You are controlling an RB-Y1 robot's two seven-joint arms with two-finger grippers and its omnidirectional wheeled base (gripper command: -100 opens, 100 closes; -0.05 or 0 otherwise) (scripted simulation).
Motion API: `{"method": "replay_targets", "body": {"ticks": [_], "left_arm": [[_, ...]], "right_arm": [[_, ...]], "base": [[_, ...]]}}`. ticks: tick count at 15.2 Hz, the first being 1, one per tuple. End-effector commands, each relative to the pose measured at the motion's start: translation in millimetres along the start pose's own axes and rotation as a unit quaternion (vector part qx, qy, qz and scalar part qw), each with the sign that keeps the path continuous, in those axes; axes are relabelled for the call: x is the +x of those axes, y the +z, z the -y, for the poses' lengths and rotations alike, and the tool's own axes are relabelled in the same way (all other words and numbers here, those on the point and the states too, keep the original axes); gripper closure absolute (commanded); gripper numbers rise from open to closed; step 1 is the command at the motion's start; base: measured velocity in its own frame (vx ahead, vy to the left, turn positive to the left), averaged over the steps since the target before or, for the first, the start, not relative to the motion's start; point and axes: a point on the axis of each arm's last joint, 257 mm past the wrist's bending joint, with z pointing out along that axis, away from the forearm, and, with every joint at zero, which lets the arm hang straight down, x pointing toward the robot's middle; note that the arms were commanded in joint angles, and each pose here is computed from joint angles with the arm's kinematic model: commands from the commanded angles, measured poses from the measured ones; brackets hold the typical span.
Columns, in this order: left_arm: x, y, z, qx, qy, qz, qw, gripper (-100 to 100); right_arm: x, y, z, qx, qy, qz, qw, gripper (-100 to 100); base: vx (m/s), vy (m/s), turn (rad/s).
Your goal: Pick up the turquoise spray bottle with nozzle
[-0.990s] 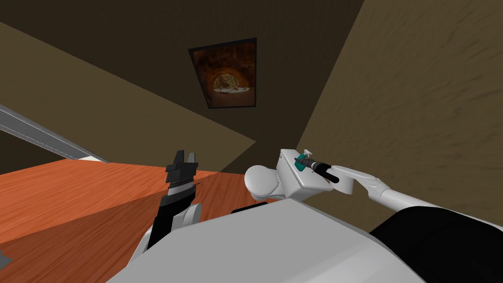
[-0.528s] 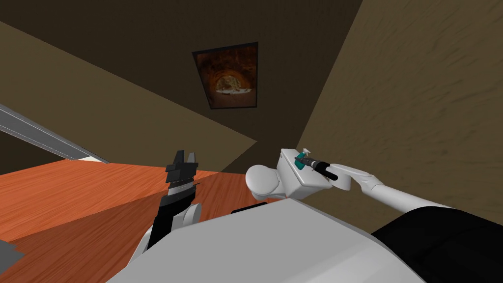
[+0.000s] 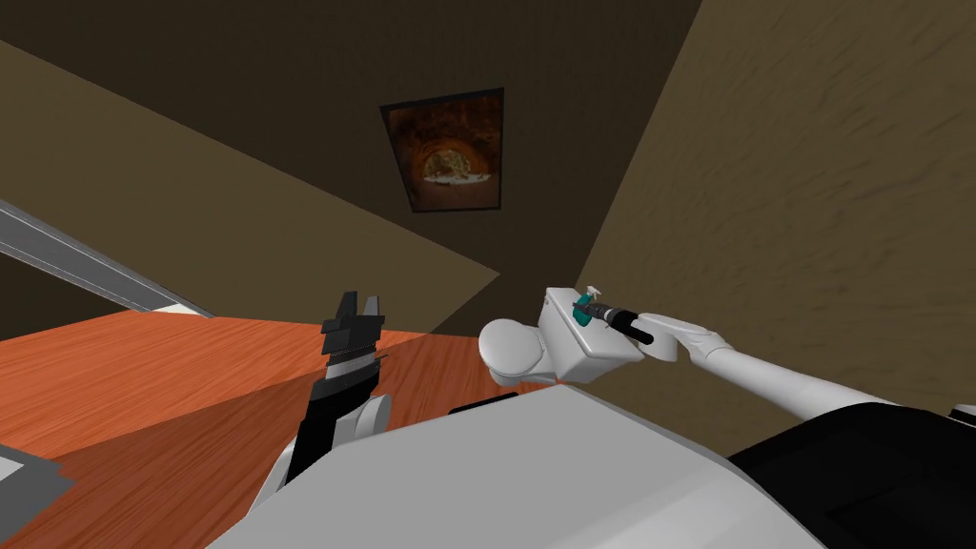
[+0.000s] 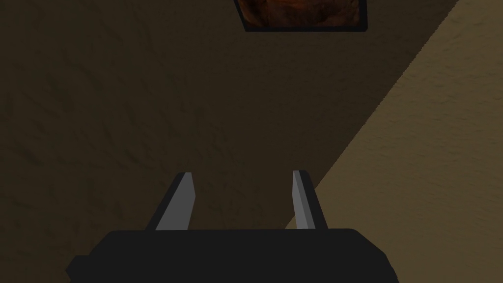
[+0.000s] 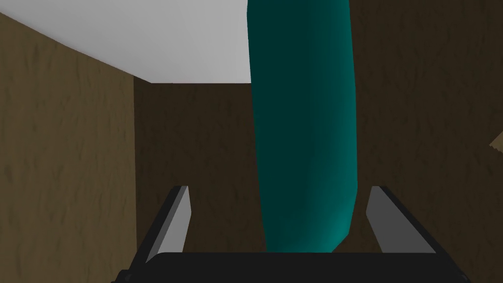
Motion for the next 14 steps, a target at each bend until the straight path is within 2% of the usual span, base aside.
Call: {"method": "replay_targets", "body": {"ticks": [1, 4, 5, 7, 10, 11, 12, 14], "left_arm": [[0.0, 0.0, 0, 0.000, 0.000, 0.000, 1.0000, 0], [0.0, 0.0, 0, 0.000, 0.000, 0.000, 1.0000, 0], [0.0, 0.0, 0, 0.000, 0.000, 0.000, 1.0000, 0], [0.0, 0.0, 0, 0.000, 0.000, 0.000, 1.0000, 0], [0.0, 0.0, 0, 0.000, 0.000, 0.000, 1.0000, 0], [0.0, 0.0, 0, 0.000, 0.000, 0.000, 1.0000, 0], [0.0, 0.0, 0, 0.000, 0.000, 0.000, 1.0000, 0], [0.0, 0.0, 0, 0.000, 0.000, 0.000, 1.0000, 0]], "right_arm": [[-10, 7.5, -3, -0.013, 0.001, 0.007, 0.9999, -100], [-6, 6.1, 24, 0.013, 0.002, 0.002, 0.9999, -100], [-2, 13.4, 8, -0.014, -0.002, -0.006, 0.9999, -100], [-17, 18.9, 12, -0.015, -0.001, 0.004, 0.9999, -100], [-13, 16.6, 40, 0.013, 0.001, 0.000, 0.9999, -100], [-13, 16.6, 40, 0.013, 0.001, 0.000, 0.9999, -100], [-7, 22.8, 27, -0.009, -0.003, -0.012, 0.9999, -100], [-22, 27.1, 30, -0.013, -0.001, -0.002, 0.9999, -100]], "base": [[-0.030, 0.080, -0.008], [-0.010, 0.028, -0.001], [-0.022, 0.043, -0.001], [-0.039, 0.084, -0.003], [-0.009, 0.024, -0.002], [0.002, -0.008, -0.001], [-0.021, 0.041, -0.002], [-0.039, 0.077, -0.004]]}}
